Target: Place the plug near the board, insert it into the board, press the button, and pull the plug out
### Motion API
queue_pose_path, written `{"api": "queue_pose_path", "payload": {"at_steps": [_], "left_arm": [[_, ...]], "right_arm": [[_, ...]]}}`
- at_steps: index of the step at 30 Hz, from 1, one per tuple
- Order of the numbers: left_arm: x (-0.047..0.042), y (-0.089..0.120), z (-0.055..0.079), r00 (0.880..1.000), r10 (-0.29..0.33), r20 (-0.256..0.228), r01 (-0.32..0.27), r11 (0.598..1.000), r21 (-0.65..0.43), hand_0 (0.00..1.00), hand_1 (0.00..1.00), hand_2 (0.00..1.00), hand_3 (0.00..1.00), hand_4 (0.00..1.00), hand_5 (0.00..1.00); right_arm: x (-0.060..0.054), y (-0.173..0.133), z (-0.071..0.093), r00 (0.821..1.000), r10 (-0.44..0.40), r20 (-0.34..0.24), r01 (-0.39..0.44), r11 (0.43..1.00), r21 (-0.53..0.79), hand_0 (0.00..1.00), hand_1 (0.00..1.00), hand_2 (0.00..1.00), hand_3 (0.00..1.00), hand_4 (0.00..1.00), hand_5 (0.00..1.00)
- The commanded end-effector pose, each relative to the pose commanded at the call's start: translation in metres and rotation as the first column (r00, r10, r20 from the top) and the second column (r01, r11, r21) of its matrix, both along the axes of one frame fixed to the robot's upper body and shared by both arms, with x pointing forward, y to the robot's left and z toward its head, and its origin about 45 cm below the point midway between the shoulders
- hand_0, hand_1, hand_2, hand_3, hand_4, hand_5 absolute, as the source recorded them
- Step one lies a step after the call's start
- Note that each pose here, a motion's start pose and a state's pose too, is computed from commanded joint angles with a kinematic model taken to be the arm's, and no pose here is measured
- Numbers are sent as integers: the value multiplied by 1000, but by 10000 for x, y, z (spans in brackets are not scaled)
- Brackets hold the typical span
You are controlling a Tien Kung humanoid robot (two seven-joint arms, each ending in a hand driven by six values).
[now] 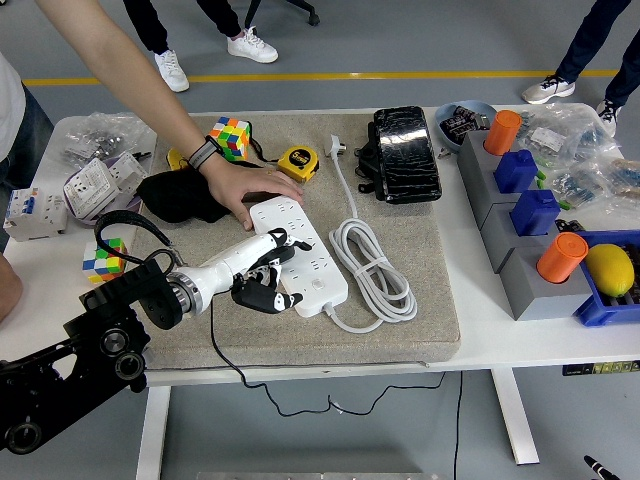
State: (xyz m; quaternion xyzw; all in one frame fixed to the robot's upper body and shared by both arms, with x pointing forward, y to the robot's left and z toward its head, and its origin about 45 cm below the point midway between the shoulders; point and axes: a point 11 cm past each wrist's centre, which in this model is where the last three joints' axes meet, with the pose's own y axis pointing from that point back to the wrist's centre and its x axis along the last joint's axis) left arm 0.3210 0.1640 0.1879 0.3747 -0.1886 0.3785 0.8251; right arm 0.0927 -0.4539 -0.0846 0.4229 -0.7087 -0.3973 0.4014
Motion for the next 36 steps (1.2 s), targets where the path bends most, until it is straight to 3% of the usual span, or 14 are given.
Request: {"api": "queue_pose_path", "payload": {"at_steps": [8,16,36], "left_arm": [[-21,-64,-33,998,-22,-63,25,999,36,58,113,162,876,783,2],[-5,-138,-32,996,-45,-79,48,998,42,58,115,164,881,779,2],[36,-157,-252,989,-44,-140,56,995,85,56,117,169,876,745,2]], "right_arm": [[-3,-7,2,1000,-1,-1,1,1000,0,570,641,623,551,972,542],[-3,-9,3,1000,1,-1,-1,1000,-1,569,643,621,552,973,542],[35,-40,25,1000,10,7,-10,1000,-14,569,639,620,551,972,542]]}}
